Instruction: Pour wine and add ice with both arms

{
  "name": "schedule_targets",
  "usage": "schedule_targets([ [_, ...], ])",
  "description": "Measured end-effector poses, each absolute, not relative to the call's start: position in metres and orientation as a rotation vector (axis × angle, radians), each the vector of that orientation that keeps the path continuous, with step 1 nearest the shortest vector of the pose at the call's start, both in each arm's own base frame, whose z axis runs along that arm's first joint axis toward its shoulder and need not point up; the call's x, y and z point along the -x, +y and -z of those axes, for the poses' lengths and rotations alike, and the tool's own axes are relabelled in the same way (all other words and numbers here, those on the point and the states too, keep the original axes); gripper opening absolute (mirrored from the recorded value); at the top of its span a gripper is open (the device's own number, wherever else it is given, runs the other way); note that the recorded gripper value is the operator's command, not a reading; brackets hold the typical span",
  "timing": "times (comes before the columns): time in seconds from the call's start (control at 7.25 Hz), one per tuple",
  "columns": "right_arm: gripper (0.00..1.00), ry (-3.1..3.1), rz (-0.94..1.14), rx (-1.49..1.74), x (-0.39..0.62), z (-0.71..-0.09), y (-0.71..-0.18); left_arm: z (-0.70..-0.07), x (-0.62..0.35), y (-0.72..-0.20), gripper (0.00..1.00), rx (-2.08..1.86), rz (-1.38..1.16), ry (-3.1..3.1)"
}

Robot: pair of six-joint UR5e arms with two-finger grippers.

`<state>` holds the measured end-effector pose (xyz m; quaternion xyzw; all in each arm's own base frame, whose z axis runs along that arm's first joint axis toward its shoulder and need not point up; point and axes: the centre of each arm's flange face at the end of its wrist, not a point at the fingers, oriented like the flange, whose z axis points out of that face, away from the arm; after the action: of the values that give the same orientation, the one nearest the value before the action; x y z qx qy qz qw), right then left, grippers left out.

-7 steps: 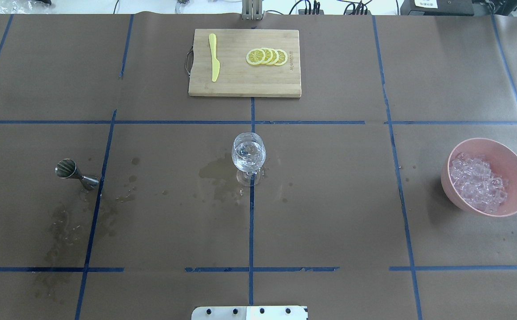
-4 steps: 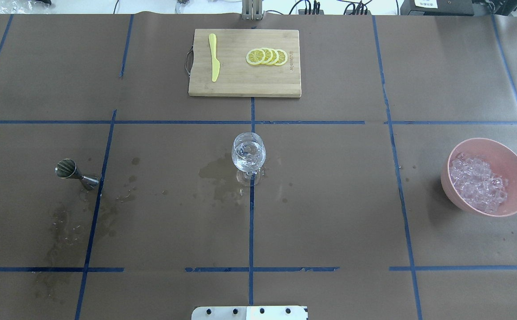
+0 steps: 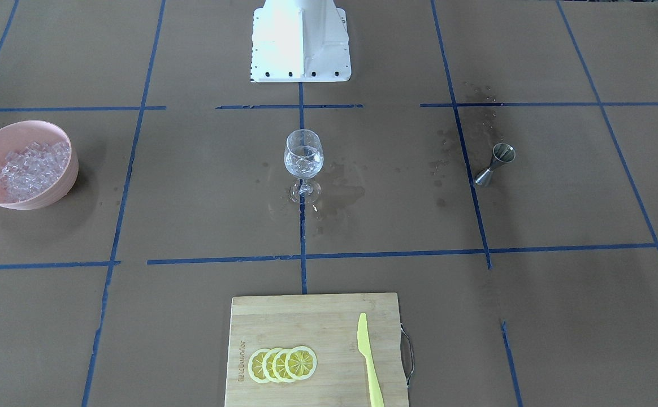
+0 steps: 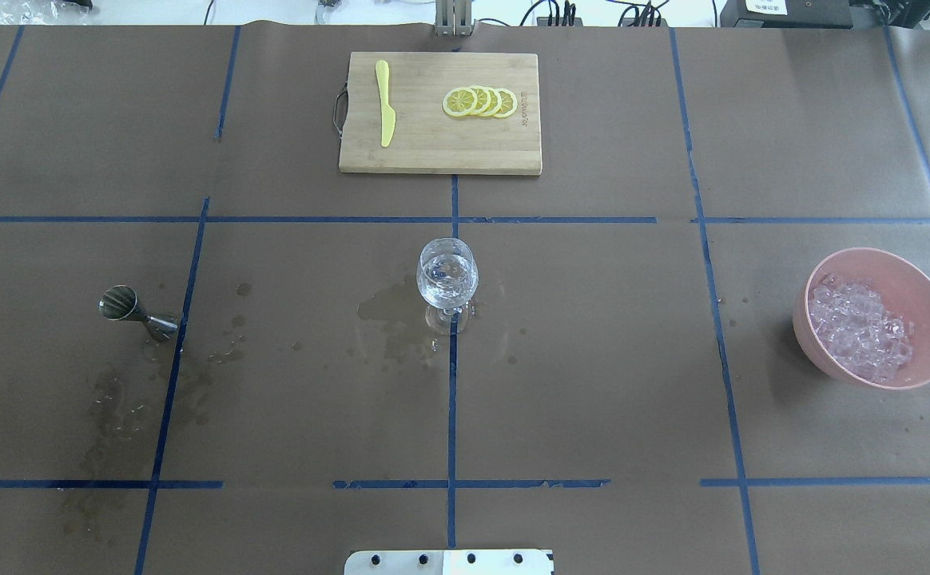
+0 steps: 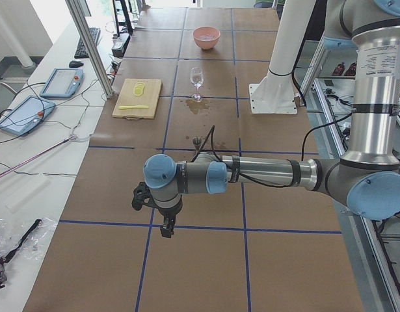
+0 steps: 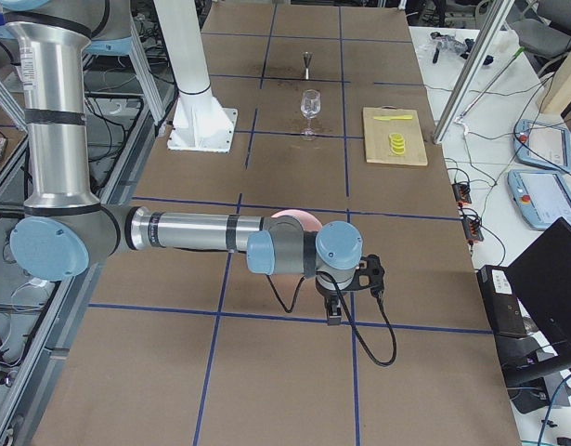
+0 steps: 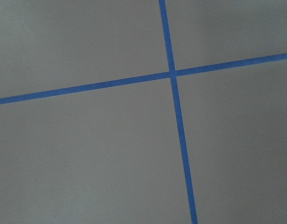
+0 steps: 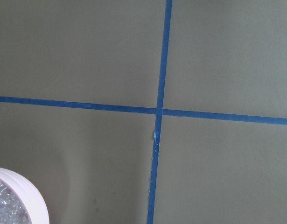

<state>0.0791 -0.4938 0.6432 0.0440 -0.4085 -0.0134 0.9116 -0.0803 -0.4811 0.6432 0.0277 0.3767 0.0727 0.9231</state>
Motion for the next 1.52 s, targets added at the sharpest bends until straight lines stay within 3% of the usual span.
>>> schedule_targets([
  [1.52, 1.0, -0.819, 0.003, -0.076, -0.0806, -0.6491, -0.4895, -0.6376, 0.0805, -0.4853, 1.0, -0.022, -0.04, 0.774],
])
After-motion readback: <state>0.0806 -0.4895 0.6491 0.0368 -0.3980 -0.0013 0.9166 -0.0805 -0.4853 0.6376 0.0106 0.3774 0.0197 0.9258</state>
